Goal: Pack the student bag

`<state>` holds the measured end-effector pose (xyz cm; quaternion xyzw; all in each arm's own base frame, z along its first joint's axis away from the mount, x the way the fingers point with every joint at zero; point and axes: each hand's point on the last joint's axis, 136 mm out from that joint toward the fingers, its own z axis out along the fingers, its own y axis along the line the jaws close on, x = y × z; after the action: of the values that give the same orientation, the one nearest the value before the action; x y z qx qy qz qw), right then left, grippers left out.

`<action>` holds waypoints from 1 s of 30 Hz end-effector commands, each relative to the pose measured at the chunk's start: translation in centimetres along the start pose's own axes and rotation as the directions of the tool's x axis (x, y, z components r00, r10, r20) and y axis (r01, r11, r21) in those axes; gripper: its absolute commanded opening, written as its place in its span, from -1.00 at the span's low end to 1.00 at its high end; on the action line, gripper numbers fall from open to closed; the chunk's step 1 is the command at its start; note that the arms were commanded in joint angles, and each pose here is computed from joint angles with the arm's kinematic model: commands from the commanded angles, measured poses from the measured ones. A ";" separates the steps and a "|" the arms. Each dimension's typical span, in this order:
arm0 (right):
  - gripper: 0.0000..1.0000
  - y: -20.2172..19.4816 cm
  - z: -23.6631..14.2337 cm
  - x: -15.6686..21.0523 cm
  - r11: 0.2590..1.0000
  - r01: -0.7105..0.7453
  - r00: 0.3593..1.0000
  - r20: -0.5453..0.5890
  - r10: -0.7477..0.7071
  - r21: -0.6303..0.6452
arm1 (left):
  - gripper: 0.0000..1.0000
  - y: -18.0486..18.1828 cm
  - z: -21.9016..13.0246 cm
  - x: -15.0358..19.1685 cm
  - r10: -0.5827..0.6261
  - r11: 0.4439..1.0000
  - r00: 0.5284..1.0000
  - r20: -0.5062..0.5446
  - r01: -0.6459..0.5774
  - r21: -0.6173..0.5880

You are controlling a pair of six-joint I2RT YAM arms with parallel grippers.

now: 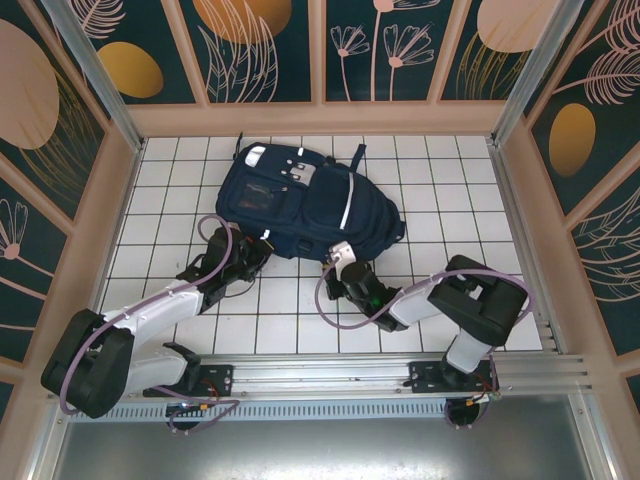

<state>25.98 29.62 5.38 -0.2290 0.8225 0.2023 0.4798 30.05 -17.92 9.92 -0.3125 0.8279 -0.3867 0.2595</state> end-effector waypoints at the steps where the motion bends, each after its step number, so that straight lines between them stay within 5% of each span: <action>1: -1.00 -1.5 -0.7 2.2 1.000 0.017 0.994 -0.105 -0.016 0.007 | -1.00 -0.9 -0.7 -3.0 0.027 0.999 0.992 0.123 -0.029 0.017; 18: -1.00 -5.3 -3.2 2.9 0.995 -0.093 0.975 -0.198 0.098 0.034 | -1.00 1.3 -0.5 -4.1 0.033 0.999 0.989 0.144 -0.028 -0.039; 30: -1.00 -12.7 -4.5 2.6 0.864 -0.373 0.894 -0.119 0.432 0.338 | -1.00 2.9 -0.3 -4.5 0.027 0.996 0.987 0.156 -0.014 -0.086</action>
<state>27.90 20.75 4.45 -0.0960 0.8956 0.2056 0.3827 30.49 -16.48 9.27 -0.3071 0.8341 -0.3728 0.2664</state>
